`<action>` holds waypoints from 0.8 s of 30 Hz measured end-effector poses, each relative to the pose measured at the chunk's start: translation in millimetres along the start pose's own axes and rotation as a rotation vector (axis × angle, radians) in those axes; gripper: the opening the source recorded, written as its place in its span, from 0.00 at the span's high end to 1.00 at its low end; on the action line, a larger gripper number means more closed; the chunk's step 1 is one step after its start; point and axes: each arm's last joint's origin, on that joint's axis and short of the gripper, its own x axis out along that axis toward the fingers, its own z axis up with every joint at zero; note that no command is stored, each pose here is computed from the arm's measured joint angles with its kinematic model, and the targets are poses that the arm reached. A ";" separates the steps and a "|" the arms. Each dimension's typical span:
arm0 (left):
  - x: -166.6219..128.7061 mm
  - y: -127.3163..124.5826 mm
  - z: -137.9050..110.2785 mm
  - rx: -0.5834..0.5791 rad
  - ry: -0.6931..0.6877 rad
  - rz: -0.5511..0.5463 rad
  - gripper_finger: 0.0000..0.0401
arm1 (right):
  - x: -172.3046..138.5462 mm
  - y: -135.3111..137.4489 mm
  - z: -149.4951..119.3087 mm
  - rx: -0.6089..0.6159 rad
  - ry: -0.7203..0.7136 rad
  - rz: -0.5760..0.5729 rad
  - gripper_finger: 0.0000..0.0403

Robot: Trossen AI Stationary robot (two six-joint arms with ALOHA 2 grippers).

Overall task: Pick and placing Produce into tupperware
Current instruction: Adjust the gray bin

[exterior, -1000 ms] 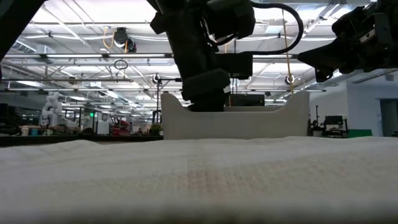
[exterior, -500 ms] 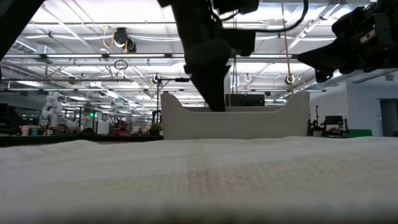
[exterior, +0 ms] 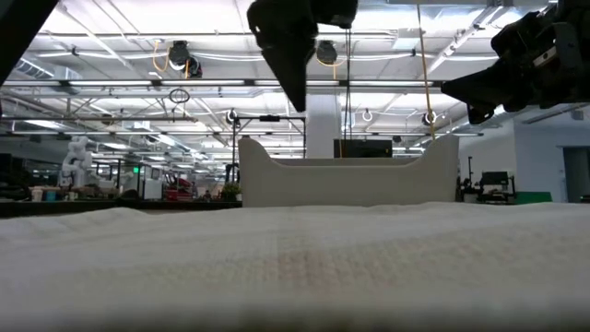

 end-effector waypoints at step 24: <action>-34.9 27.0 -107.2 -0.156 -0.598 0.019 1.00 | 0.0 0.0 0.8 -0.027 -0.008 0.000 1.00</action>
